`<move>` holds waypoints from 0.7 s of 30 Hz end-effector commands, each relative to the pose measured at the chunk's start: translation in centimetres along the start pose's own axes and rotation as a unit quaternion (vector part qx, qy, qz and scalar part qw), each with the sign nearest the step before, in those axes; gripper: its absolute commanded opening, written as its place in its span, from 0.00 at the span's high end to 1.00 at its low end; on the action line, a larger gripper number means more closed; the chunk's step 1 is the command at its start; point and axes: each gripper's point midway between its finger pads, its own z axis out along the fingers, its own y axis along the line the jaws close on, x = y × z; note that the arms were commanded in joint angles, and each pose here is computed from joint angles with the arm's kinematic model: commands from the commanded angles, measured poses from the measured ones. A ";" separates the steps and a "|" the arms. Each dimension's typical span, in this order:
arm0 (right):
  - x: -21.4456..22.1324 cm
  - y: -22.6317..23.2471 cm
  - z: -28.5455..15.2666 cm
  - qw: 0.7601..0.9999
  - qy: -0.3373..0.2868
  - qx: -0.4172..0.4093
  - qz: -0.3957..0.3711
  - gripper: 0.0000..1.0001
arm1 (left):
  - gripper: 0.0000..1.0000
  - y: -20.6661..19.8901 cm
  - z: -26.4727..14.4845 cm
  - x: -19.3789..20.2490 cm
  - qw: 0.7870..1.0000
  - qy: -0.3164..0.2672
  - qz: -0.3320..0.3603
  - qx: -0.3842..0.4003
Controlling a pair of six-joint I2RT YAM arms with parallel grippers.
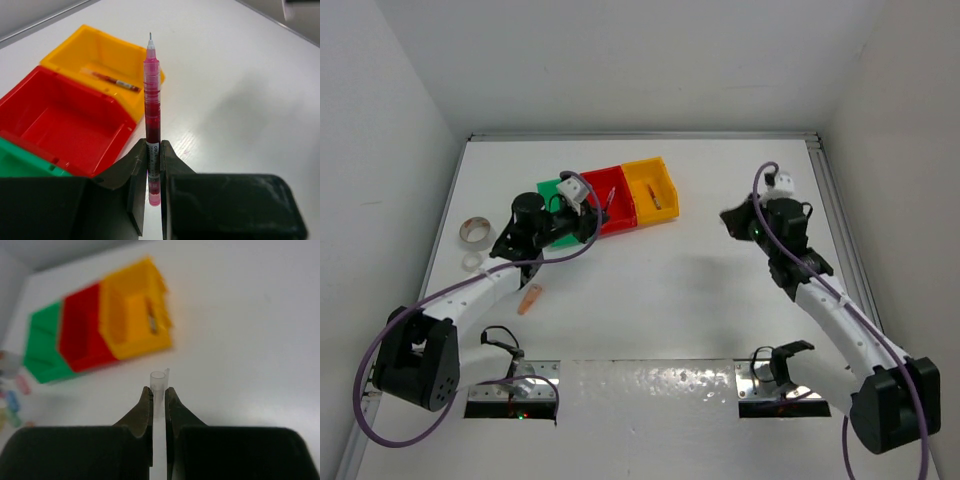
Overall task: Sort the stationery into containers
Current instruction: Pick up the pen cap from the center of the board, then place the pen cap at the center of the board.
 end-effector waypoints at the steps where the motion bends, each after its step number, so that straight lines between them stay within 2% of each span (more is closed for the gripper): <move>1: -9.6 11.4 -1.9 0.962 -0.154 -0.203 -0.099 1.00 | 1.00 -2.8 0.5 -3.9 0.995 -0.048 0.027 0.081; 5: -12.2 17.4 -3.2 0.925 -0.195 -0.297 -0.132 1.00 | 1.00 -3.7 0.5 -5.2 0.993 -0.058 0.024 0.099; 14: -13.5 23.8 -3.6 0.878 -0.237 -0.390 -0.146 1.00 | 1.00 -4.8 0.8 -5.6 0.991 -0.066 0.023 0.114; 17: -13.5 24.9 -3.6 0.868 -0.245 -0.407 -0.148 1.00 | 1.00 -4.9 0.9 -6.1 0.990 -0.076 0.028 0.115; 21: -12.1 25.7 -2.9 0.863 -0.233 -0.407 -0.188 1.00 | 1.00 -4.5 1.1 -6.3 0.990 -0.080 0.030 0.110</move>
